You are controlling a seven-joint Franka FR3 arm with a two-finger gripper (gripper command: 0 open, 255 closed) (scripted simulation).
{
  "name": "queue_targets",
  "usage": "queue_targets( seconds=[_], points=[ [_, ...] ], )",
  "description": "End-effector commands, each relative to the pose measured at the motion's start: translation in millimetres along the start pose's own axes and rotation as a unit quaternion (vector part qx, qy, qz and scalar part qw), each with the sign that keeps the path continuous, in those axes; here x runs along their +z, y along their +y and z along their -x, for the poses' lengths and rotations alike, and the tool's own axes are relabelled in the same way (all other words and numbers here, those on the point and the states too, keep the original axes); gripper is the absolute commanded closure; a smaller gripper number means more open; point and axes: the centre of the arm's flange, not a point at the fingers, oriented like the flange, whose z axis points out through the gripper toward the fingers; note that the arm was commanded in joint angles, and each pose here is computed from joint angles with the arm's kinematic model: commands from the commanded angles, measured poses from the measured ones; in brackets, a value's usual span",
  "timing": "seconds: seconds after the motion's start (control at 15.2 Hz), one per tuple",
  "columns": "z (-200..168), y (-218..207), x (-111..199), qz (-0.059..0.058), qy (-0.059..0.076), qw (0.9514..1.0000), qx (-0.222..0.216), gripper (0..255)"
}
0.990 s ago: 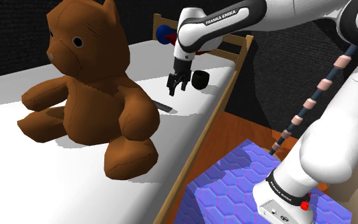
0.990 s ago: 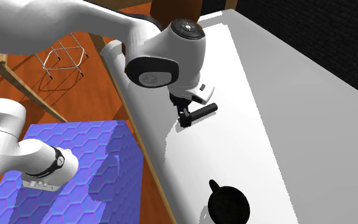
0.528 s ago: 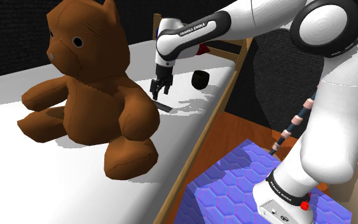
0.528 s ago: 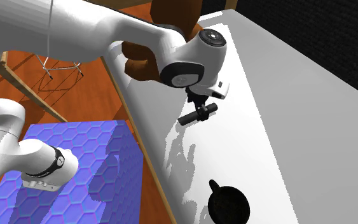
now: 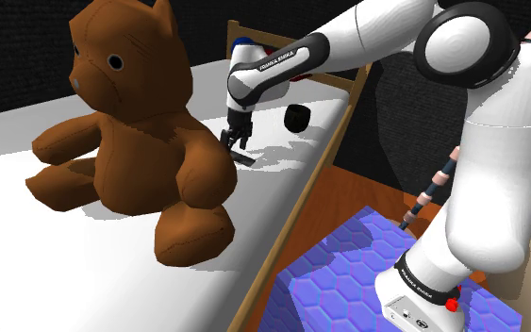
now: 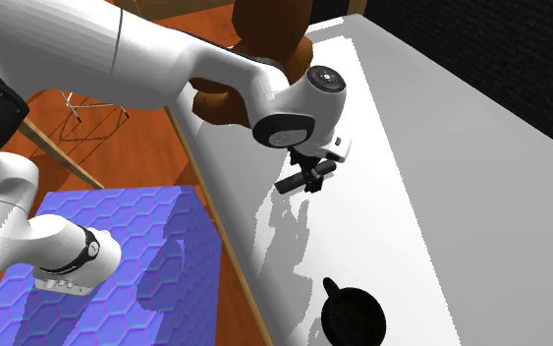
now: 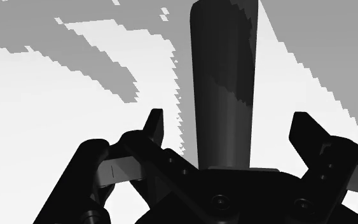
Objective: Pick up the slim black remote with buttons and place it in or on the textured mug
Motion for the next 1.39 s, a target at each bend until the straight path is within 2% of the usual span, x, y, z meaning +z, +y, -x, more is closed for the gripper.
queue_targets(
  seconds=[0.0,0.4,0.46,1.06,1.32],
  points=[
    [1,0,3,0.000,0.000,1.0000,0.000,0],
    [1,0,3,0.000,0.000,1.0000,0.000,0],
    [1,0,3,0.000,0.000,1.0000,0.000,255],
    [1,0,3,0.000,0.000,1.0000,0.000,255],
    [1,-2,-18,0.000,0.000,1.0000,0.000,255]
  ],
)
